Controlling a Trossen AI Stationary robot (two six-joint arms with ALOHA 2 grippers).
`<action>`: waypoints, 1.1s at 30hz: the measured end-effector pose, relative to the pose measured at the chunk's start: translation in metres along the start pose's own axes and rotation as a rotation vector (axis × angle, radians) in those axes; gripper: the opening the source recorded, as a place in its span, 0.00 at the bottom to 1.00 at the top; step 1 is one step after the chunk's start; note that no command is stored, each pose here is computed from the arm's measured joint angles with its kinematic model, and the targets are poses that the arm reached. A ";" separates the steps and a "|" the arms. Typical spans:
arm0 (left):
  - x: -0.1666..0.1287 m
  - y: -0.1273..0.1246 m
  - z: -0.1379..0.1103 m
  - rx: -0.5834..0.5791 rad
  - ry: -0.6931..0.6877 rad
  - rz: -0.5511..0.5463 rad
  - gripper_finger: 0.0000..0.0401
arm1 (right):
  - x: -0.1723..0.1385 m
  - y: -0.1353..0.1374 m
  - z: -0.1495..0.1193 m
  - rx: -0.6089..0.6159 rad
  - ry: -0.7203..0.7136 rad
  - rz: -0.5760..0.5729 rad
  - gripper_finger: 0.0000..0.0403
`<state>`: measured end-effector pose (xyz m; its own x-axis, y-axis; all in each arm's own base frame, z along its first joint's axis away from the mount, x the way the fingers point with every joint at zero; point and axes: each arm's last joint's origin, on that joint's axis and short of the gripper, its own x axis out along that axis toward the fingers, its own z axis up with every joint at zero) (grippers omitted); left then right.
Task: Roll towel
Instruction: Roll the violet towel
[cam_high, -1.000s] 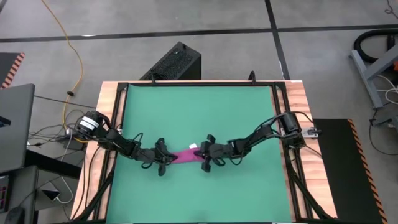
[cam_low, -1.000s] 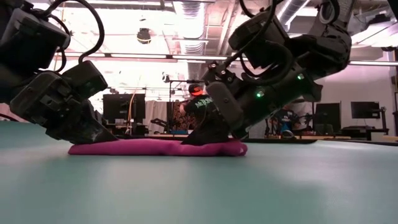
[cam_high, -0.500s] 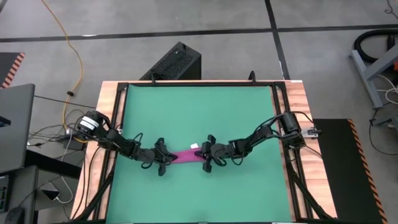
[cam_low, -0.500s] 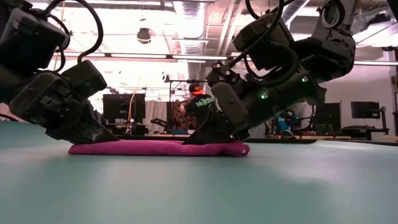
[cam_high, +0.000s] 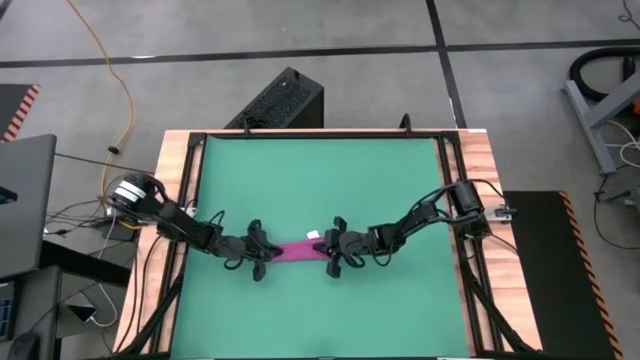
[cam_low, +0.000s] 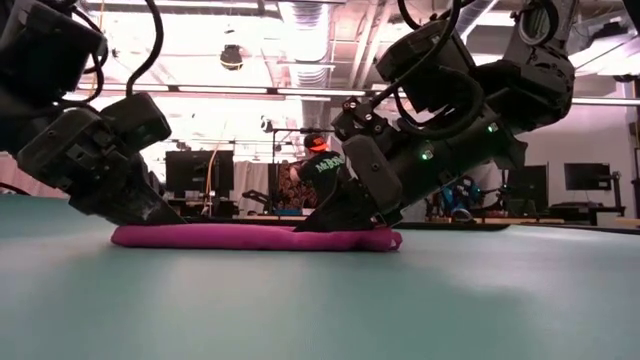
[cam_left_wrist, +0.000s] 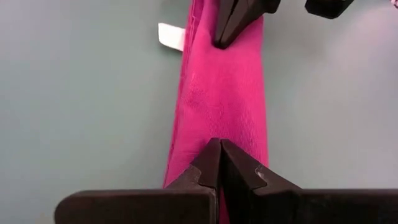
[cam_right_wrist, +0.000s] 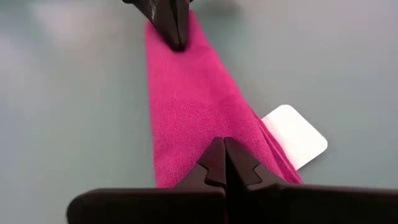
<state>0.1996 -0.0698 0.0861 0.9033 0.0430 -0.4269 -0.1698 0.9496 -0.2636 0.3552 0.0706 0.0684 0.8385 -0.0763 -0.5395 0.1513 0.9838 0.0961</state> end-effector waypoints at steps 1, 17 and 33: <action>-0.001 0.000 0.002 0.003 -0.004 0.005 0.00 | -0.002 0.000 0.003 -0.002 -0.007 0.001 0.02; -0.022 -0.005 0.034 0.057 -0.153 0.033 0.00 | -0.052 0.007 0.063 -0.103 -0.142 -0.013 0.02; -0.030 -0.026 0.061 0.068 -0.280 -0.033 0.00 | -0.033 0.017 0.056 -0.160 -0.291 0.040 0.02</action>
<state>0.2012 -0.0763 0.1587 0.9831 0.0873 -0.1608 -0.1206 0.9701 -0.2107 0.3592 0.0807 0.1350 0.9600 -0.0576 -0.2740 0.0506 0.9982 -0.0327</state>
